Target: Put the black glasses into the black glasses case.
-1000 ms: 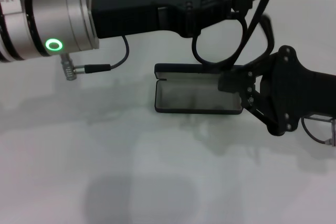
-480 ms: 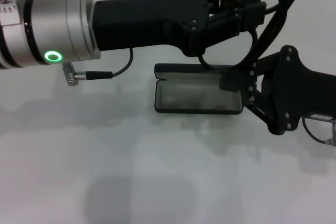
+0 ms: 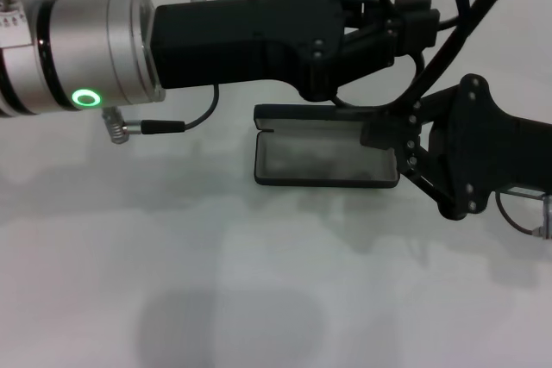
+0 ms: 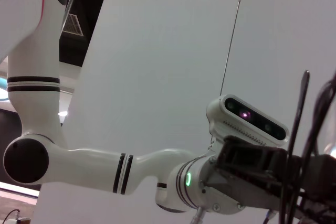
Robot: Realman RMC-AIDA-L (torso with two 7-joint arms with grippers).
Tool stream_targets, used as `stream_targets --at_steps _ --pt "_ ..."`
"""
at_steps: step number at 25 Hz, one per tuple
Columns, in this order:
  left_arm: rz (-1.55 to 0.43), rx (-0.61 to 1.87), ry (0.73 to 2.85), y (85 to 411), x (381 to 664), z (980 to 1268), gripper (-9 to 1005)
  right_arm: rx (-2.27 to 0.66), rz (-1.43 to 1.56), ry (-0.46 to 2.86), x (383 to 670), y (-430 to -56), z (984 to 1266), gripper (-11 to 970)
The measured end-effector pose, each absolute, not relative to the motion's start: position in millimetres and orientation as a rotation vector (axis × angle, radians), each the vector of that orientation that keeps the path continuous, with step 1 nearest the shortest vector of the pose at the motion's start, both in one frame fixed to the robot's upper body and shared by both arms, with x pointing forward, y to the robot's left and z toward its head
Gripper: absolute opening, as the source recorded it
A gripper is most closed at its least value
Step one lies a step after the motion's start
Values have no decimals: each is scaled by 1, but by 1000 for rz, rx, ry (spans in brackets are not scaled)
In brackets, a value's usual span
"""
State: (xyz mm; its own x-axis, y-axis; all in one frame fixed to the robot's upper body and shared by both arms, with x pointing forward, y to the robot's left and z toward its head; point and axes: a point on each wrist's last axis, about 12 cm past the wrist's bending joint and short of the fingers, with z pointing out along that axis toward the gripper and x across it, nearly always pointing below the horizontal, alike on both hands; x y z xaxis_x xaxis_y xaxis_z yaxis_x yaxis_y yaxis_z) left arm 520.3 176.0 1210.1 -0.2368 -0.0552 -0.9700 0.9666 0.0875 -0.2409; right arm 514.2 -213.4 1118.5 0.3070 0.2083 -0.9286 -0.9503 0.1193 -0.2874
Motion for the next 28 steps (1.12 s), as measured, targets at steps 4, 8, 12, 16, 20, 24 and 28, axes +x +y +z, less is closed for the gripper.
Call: stream_targets --at_steps 4,8,12,16,20,24,28 --pt "-1333 987 1390 176 520 1210 120 -1110 1022 865 514 -214 1118 61" --pt "-1326 983 1379 177 520 1211 120 -1111 1024 867 514 -214 1118 62" --pt "-1315 959 1348 181 522 1213 120 -1110 1029 874 513 -214 1116 64" --pt "-1327 868 1321 192 527 1209 120 -1103 1034 889 510 -216 1113 65" --pt "-1334 803 1329 207 532 1204 120 -1085 1029 912 504 -221 1108 67" --pt "-1344 784 1343 214 532 1200 120 -1066 1017 928 500 -226 1105 69" --pt "-1349 764 1359 217 531 1195 120 -1056 1011 934 500 -229 1105 70"
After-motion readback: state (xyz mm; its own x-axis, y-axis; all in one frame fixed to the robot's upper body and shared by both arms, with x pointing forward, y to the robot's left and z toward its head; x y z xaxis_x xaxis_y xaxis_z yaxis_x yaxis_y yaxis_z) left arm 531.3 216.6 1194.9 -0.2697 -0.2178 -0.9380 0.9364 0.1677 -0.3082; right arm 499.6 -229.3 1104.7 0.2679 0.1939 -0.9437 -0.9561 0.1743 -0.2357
